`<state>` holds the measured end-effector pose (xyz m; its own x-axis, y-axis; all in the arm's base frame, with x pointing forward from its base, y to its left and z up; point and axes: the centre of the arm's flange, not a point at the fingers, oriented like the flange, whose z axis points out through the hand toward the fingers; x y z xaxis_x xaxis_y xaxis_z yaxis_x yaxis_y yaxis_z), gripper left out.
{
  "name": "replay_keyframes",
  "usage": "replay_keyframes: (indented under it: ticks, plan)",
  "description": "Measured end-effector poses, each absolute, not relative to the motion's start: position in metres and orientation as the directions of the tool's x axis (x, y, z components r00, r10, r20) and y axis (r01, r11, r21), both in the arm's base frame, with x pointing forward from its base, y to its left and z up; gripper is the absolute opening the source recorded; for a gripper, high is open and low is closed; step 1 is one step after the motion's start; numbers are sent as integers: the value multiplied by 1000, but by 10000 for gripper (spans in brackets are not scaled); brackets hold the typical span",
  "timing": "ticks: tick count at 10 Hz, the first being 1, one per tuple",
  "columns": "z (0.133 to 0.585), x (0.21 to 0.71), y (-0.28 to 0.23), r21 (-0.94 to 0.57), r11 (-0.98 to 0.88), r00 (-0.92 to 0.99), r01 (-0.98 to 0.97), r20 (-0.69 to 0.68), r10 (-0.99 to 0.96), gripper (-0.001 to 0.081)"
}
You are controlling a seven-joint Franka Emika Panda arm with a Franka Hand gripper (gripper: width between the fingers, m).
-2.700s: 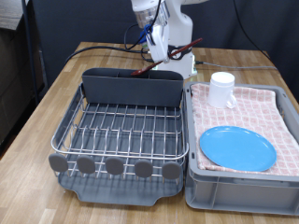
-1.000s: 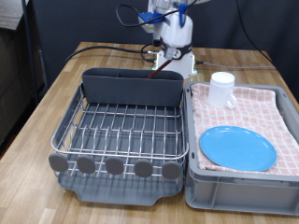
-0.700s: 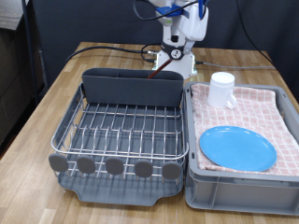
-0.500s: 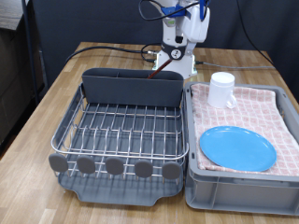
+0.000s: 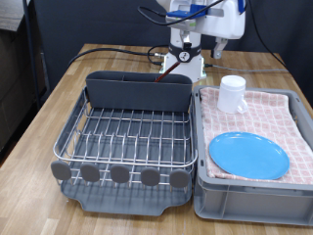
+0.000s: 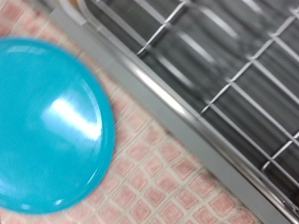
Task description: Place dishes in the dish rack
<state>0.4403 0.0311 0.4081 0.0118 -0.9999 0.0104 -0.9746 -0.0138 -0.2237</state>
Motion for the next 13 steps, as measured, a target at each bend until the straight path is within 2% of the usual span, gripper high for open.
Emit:
replay_keyframes:
  ticks: [4,10,13]
  plan:
    - [403,484,61,-165,-129,127,-978,26,-992,802]
    - [397,477,81,-154,-97,96,-983,14,-995,802]
    - [373,469,103,-174,-65,79,-983,-72,-994,802]
